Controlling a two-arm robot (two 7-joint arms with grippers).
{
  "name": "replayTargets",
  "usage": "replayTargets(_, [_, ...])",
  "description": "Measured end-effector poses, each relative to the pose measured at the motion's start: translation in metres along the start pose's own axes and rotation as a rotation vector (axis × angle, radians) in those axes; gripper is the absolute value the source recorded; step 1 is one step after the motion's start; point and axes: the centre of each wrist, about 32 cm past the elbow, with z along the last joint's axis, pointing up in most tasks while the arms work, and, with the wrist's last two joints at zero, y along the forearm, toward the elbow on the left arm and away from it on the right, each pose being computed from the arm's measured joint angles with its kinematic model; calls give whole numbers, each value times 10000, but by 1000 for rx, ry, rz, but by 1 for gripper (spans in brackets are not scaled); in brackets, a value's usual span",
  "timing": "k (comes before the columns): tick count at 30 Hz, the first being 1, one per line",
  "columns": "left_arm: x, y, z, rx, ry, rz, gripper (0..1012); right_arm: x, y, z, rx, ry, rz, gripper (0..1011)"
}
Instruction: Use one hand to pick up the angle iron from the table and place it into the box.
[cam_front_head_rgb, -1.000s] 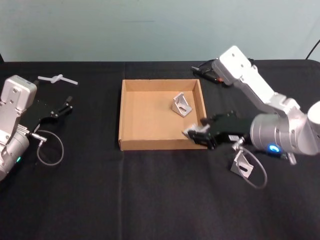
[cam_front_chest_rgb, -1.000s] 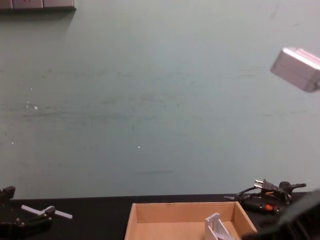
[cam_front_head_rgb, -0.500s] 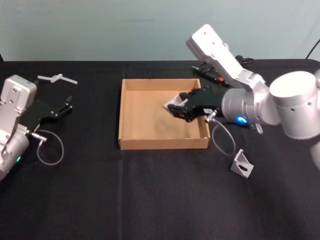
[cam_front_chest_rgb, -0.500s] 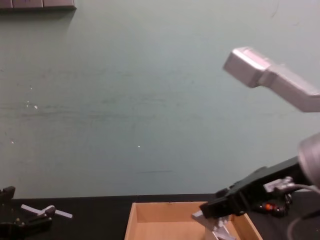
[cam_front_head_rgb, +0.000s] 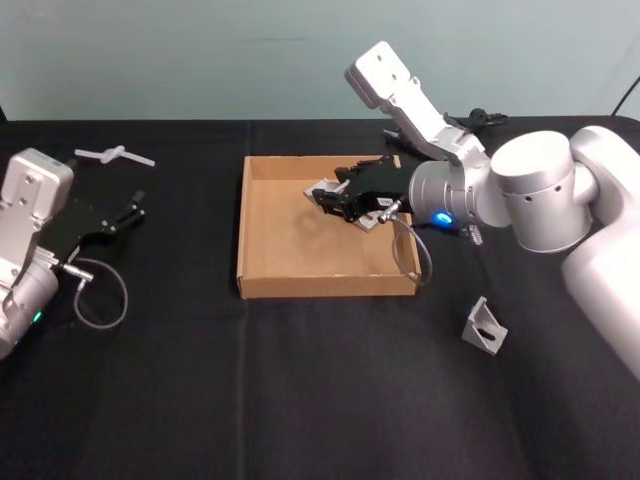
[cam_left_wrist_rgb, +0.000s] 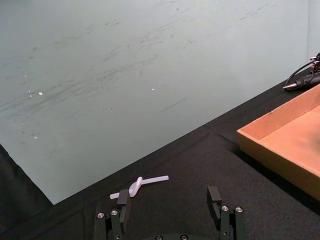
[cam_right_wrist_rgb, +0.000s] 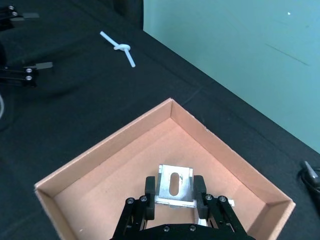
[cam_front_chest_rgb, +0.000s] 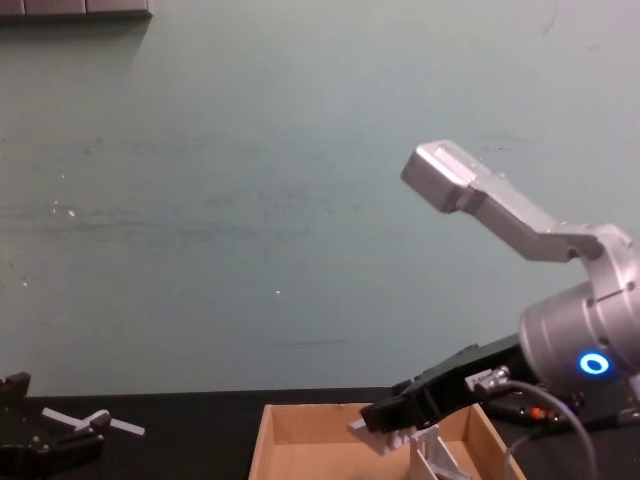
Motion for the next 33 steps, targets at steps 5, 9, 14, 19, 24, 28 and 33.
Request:
replayTargets(5, [0, 0, 0, 0, 0, 0, 1005, 20, 135, 4, -12, 4, -1, 450])
replayTargets(9, [0, 0, 0, 0, 0, 0, 1005, 35, 225, 45, -21, 3, 0, 450])
replayTargets(14, [0, 0, 0, 0, 0, 0, 1005, 38, 291, 64, -23, -4, 8, 450])
replayTargets(19, [0, 0, 0, 0, 0, 0, 1005, 44, 310, 70, -23, -5, 10, 450])
replayTargets(24, [0, 0, 0, 0, 0, 0, 1005, 42, 305, 69, -22, -6, 10, 450])
replayTargets(28, [0, 0, 0, 0, 0, 0, 1005, 41, 301, 68, -22, -6, 10, 450])
replayTargets(33, [0, 0, 0, 0, 0, 0, 1005, 40, 298, 66, -23, -6, 9, 490])
